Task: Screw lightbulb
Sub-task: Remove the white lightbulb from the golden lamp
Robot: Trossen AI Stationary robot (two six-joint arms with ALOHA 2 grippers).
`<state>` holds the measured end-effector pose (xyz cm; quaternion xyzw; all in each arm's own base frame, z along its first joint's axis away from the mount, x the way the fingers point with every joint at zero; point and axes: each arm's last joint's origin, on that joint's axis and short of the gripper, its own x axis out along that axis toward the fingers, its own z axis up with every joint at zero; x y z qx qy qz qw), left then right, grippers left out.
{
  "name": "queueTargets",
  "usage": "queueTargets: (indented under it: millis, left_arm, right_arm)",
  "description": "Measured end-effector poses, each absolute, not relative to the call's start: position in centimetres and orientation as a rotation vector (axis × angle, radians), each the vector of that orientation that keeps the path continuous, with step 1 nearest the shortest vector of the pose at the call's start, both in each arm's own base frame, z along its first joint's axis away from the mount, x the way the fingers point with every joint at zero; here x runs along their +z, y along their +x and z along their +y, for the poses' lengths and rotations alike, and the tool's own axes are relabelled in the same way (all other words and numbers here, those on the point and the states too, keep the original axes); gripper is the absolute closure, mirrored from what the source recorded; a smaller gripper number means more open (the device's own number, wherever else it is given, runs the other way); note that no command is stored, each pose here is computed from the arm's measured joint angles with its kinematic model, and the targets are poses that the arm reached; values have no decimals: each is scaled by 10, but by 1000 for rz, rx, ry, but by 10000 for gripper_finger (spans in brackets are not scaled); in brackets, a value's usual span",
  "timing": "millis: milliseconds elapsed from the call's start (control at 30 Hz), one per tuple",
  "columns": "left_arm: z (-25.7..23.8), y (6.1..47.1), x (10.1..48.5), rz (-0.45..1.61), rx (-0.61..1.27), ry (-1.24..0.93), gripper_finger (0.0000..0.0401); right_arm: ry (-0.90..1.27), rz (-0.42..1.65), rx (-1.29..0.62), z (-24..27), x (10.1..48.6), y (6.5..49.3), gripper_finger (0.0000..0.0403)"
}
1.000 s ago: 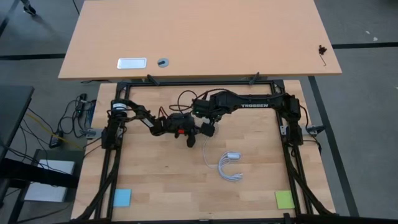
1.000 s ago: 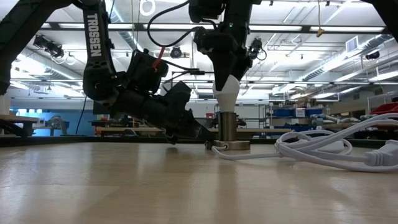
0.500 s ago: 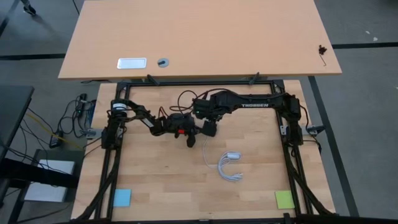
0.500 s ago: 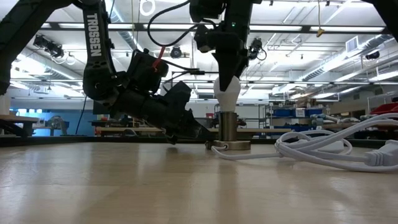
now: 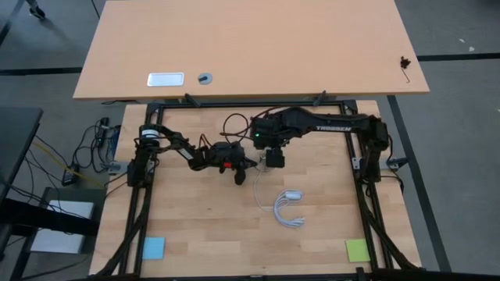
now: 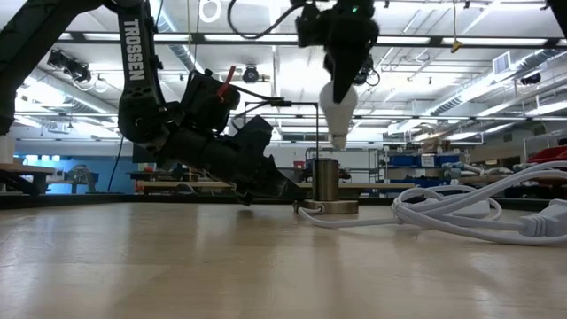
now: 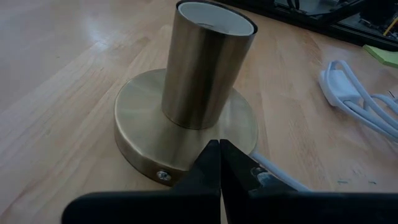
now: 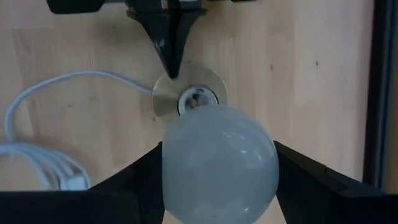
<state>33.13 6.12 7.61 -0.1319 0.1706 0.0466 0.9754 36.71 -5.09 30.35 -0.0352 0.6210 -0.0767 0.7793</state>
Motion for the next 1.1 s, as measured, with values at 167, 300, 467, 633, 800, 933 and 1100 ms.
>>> queueTargets:
  millis: [167, 300, 467, 633, 800, 933, 1100]
  left_arm:
    - [61, 331, 76, 345, 94, -266, 401]
    - [61, 331, 76, 345, 92, -257, 401]
    - [54, 332, 77, 346, 78, -229, 401]
    - [47, 327, 85, 358, 52, -199, 401]
    - [42, 312, 101, 327, 57, -175, 401]
    - [41, 299, 106, 319, 63, -172, 401]
    - [40, 287, 112, 300, 66, -169, 401]
  right_arm:
    - [-5, 1358, -235, -52, 326, 343, 159]
    - [87, 1371, -322, -62, 337, 325, 159]
    - [132, 1390, -331, -81, 324, 310, 159]
    - [210, 1323, -306, -105, 297, 291, 159]
    - [340, 1274, -248, -121, 259, 270, 159]
    - [447, 1229, -180, -129, 232, 260, 159]
    - [543, 1131, -83, -136, 205, 255, 159]
